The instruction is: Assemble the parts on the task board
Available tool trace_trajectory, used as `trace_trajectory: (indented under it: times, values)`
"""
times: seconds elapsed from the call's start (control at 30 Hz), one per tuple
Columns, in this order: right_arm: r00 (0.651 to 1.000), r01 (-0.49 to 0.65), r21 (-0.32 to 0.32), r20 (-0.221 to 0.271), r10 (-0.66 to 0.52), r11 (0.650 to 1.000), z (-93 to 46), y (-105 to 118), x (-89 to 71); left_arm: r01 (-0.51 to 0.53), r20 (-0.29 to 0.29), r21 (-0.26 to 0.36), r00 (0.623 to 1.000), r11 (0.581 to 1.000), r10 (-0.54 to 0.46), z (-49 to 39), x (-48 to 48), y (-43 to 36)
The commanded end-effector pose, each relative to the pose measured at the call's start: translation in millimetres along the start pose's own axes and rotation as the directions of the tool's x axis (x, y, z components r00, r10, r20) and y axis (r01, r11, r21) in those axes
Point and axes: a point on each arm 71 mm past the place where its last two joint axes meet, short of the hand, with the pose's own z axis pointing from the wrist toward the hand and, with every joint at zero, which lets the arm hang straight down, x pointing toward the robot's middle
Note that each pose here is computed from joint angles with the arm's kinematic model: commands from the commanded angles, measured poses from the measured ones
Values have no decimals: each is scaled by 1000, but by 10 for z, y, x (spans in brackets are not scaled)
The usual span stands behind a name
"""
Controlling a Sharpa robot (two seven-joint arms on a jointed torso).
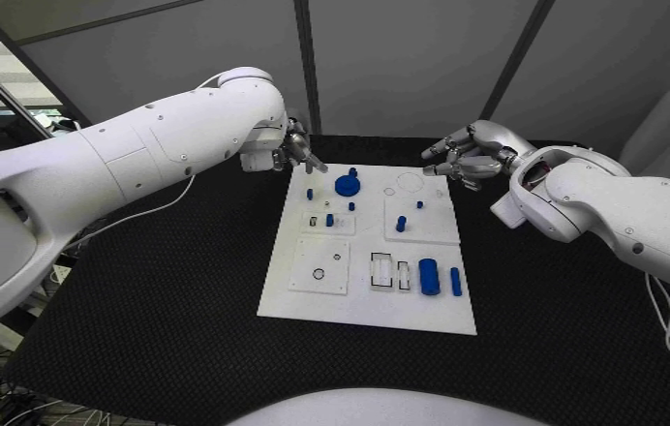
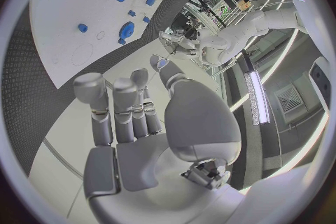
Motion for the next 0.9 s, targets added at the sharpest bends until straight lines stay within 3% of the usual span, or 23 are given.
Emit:
trace_trajectory:
  times: [0.03,0.27,0.47,0.9]
  values:
    - [1000,2,-12,-6,-2,1000,9,24,3,-4,5,25,1000,1000,4,83,-22,-25]
    - [1000,2,-15,-7,-3,1000,17,32,13,-52,-2,-3,999,999,52,280,34,-11]
    - [1000,3,-17,-7,-3,1000,20,36,15,-50,22,-13,998,999,51,400,72,32]
    - [1000,3,-17,-7,-3,1000,21,37,17,-88,-1,-39,996,995,88,472,142,53]
